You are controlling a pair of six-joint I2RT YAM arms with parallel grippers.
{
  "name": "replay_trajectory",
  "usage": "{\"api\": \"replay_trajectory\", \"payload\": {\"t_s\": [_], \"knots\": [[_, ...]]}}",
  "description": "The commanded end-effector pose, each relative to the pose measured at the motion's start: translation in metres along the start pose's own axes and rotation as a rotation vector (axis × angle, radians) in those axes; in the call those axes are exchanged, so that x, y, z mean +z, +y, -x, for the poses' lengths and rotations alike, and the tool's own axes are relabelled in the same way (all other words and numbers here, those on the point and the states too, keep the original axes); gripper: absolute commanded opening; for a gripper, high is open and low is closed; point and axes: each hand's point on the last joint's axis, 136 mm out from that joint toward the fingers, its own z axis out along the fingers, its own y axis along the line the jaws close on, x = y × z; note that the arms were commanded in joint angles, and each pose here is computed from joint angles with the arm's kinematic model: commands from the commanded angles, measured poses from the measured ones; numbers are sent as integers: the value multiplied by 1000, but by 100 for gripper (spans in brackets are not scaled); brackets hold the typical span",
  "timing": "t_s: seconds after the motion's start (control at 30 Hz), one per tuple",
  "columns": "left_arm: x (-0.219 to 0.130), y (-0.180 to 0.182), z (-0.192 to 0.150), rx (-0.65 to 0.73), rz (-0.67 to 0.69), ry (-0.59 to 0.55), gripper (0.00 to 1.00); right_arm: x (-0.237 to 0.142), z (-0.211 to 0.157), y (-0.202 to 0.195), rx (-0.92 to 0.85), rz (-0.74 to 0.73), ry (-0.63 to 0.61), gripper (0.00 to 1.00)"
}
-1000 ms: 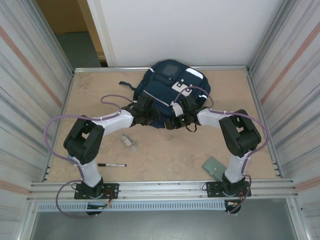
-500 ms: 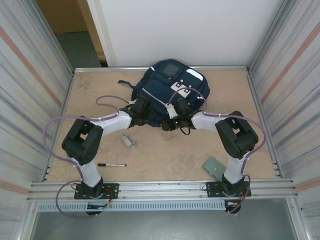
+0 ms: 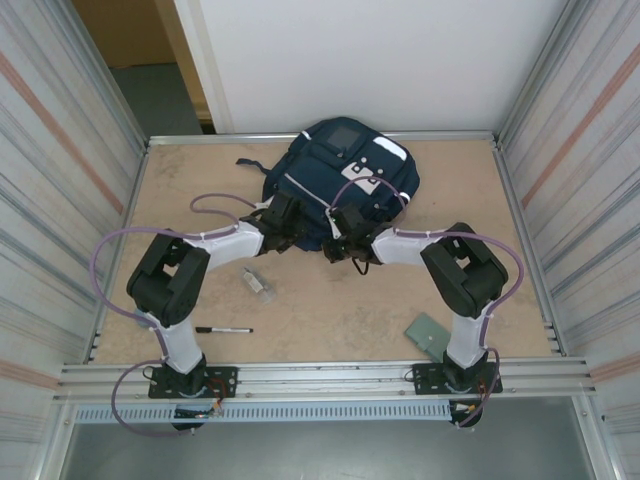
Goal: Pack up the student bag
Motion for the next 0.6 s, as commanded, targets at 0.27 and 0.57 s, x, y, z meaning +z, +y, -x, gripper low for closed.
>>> {"api": "replay_trajectory", "payload": {"t_s": [0.27,0.57], "knots": [[-37,8,19,47,-11,-59,0,-27,11,-11,71,-70,-24,0],[-58,7,28,-72,-119,34,43,-81,0,19,99,285,-17,0]]}}
